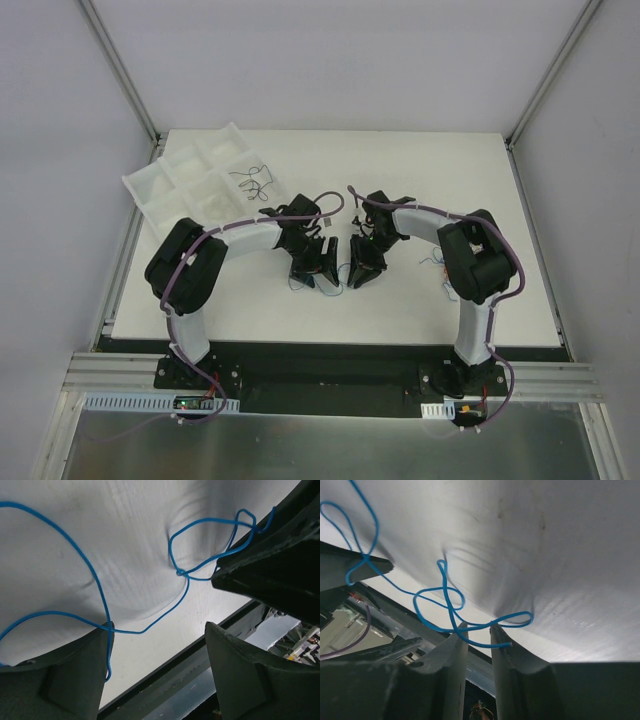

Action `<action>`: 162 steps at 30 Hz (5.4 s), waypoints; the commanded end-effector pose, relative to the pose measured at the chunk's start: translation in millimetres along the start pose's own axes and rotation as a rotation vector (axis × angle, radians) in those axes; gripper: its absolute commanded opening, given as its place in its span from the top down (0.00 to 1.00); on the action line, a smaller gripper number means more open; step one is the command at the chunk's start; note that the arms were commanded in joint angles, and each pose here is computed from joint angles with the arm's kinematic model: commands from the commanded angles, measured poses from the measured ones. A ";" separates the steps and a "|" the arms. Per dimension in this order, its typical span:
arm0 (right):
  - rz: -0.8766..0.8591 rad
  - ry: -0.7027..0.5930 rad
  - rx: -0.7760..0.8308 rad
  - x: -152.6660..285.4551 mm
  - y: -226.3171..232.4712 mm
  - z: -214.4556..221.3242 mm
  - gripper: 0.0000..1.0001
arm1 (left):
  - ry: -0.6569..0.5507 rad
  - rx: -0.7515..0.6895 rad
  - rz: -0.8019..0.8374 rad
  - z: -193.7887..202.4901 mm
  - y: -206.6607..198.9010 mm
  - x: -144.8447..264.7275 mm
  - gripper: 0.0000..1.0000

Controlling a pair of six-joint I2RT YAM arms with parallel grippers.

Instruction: Untangle the cables

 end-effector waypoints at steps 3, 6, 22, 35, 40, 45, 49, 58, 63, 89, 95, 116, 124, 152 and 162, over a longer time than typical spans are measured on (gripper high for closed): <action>-0.083 0.052 -0.020 -7.0 14.7 6.4 0.75 | -0.031 0.024 0.082 -22.3 -19.5 -8.3 0.31; -0.088 0.066 -0.028 -11.0 14.9 7.3 0.76 | -0.032 0.036 0.081 -26.9 -18.8 -12.8 0.36; -0.105 0.109 -0.042 -22.0 18.5 13.0 0.81 | -0.083 0.042 0.021 -44.7 -4.6 -28.5 0.71; -0.014 -0.063 0.093 18.3 15.9 11.5 0.71 | -0.268 -0.108 -0.122 -53.9 -1.2 23.8 1.00; 0.059 -0.216 0.195 60.2 16.0 9.8 0.52 | -0.353 -0.133 -0.266 -48.1 12.8 58.8 1.00; 0.100 -0.310 0.226 93.3 18.6 9.9 0.45 | -0.442 -0.120 -0.418 -34.9 29.2 100.2 1.00; 0.126 -0.373 0.245 113.9 19.3 11.2 0.44 | -0.517 -0.097 -0.548 -26.6 43.4 140.0 1.00; 0.119 -0.380 0.234 120.5 16.1 13.6 0.43 | -0.748 0.005 -0.701 -31.9 69.4 247.4 1.00; 0.104 -0.357 0.224 119.9 20.5 14.1 0.43 | -0.861 0.128 -0.752 -39.0 97.5 303.3 1.00; 0.155 -0.242 0.001 108.5 30.6 3.7 0.43 | -0.578 0.486 -0.502 -62.1 233.8 247.2 1.00; 0.176 -0.226 -0.007 109.9 31.1 1.1 0.43 | -0.547 0.537 -0.412 -63.8 246.7 236.3 1.00; 0.156 -0.233 0.007 109.2 16.8 3.1 0.43 | -0.662 0.384 -0.262 -73.6 210.8 264.6 1.00; 0.129 -0.250 0.023 114.7 8.8 2.9 0.42 | -0.686 0.403 -0.207 -80.3 208.3 259.7 1.00; 0.069 -0.271 -0.014 115.7 -0.5 3.1 0.42 | -0.648 0.598 -0.516 -37.9 285.7 281.1 1.00; 0.075 -0.259 -0.098 117.0 4.8 -0.2 0.42 | -0.588 0.620 -0.568 -44.5 318.0 272.0 0.93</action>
Point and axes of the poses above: each gripper's point midway between its finger pads, its own x axis back along the fingers, its own y axis along the line the jaws close on, z = x × y, the point moved 1 cm from there along x, back along the fingers, and after that the axes turned 11 degrees about -x, right-handed, at the moved point
